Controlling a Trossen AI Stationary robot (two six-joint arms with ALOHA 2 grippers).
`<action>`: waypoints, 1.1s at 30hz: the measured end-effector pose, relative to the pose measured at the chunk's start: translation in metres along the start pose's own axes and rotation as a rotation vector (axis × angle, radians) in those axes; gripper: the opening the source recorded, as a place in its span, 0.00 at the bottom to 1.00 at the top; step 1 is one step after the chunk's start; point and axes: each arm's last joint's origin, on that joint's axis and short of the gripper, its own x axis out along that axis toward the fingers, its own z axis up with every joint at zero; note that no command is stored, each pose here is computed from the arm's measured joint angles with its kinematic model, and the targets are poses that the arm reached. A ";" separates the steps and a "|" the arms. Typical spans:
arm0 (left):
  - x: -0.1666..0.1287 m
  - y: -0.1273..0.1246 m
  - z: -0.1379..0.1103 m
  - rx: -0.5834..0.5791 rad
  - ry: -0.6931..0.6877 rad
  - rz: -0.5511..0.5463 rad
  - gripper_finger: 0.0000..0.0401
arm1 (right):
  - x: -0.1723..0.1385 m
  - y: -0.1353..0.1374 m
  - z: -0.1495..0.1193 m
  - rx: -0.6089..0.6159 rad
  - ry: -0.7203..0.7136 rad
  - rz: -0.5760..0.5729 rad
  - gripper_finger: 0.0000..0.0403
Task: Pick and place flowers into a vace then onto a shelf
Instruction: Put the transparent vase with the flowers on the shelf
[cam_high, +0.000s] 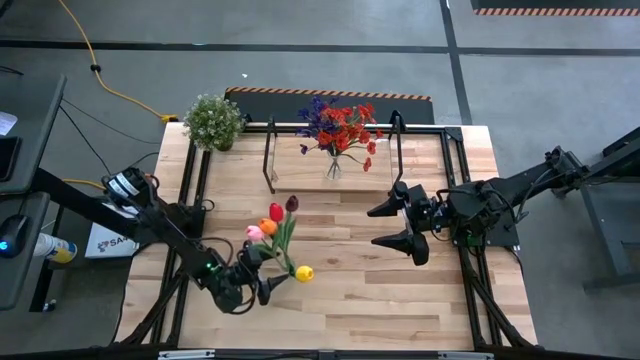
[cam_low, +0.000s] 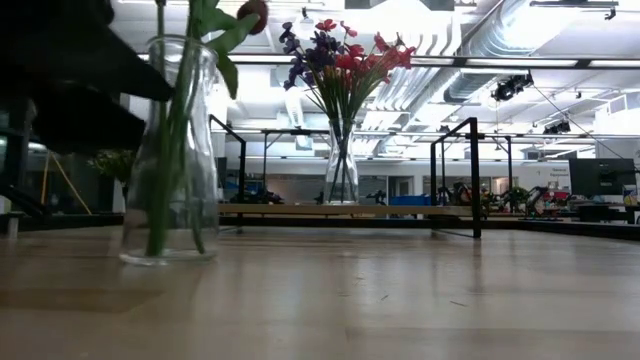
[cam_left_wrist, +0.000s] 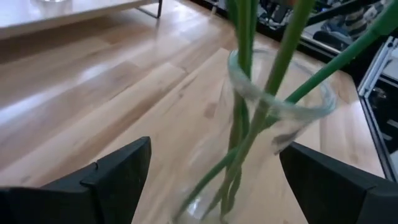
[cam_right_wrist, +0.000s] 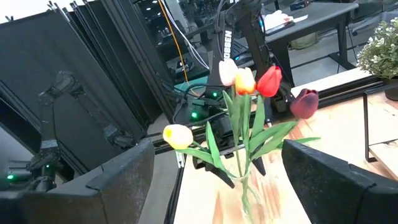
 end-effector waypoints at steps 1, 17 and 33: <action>0.003 0.000 0.002 0.005 -0.001 -0.001 0.96 | 0.000 0.000 0.000 0.000 0.000 0.000 0.84; 0.021 0.005 0.014 0.051 0.018 0.001 0.96 | 0.000 0.000 0.000 -0.001 0.001 0.000 0.84; 0.040 0.016 0.025 0.019 0.025 0.040 0.97 | 0.000 0.000 0.000 -0.004 0.002 -0.005 0.84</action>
